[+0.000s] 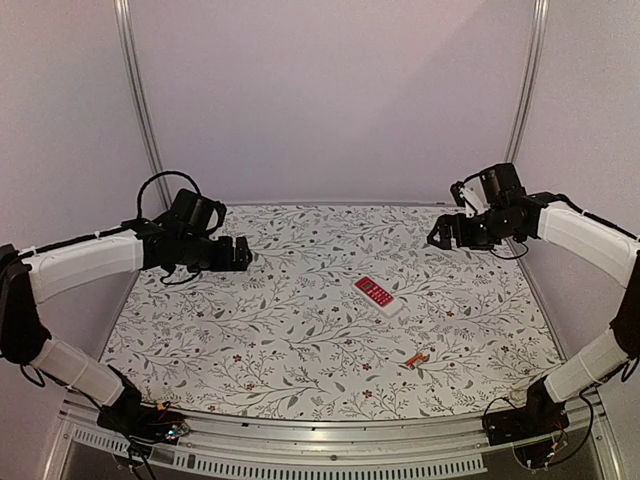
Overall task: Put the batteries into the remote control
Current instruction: Pick up the remote control from the center of the board.
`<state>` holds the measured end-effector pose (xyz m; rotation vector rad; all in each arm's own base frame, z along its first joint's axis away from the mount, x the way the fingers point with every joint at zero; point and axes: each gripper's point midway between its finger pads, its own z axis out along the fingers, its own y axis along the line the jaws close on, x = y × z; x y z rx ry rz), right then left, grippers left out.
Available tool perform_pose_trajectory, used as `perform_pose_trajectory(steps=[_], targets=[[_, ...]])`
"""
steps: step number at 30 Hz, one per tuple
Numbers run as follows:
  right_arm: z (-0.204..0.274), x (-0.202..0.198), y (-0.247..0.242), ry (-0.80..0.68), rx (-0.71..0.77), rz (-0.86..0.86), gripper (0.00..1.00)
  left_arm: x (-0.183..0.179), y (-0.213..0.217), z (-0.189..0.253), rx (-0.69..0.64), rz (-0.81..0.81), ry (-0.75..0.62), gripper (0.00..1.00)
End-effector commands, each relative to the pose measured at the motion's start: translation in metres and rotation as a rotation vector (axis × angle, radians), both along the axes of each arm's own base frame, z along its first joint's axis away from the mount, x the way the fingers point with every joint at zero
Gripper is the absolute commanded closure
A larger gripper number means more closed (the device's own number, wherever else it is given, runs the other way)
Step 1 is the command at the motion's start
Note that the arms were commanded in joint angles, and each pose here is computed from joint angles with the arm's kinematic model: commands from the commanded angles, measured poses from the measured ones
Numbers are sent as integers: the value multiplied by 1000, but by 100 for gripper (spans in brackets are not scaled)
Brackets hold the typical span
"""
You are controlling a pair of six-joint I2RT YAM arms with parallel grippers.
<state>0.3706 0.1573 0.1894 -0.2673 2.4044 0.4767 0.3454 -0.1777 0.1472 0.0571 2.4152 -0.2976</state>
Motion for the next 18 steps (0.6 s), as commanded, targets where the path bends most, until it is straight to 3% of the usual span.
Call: perform_pose_trajectory(steps=[1, 12, 18], targets=[[-10, -7, 2, 65, -90, 54, 1, 1, -7, 15, -30, -10, -64, 1], [-29, -10, 49, 218, -279, 252, 1, -2, -11, 22, -60, -33, -109, 1], [-69, -7, 89, 323, -415, 376, 1, -7, -9, 17, -63, -32, -103, 0]])
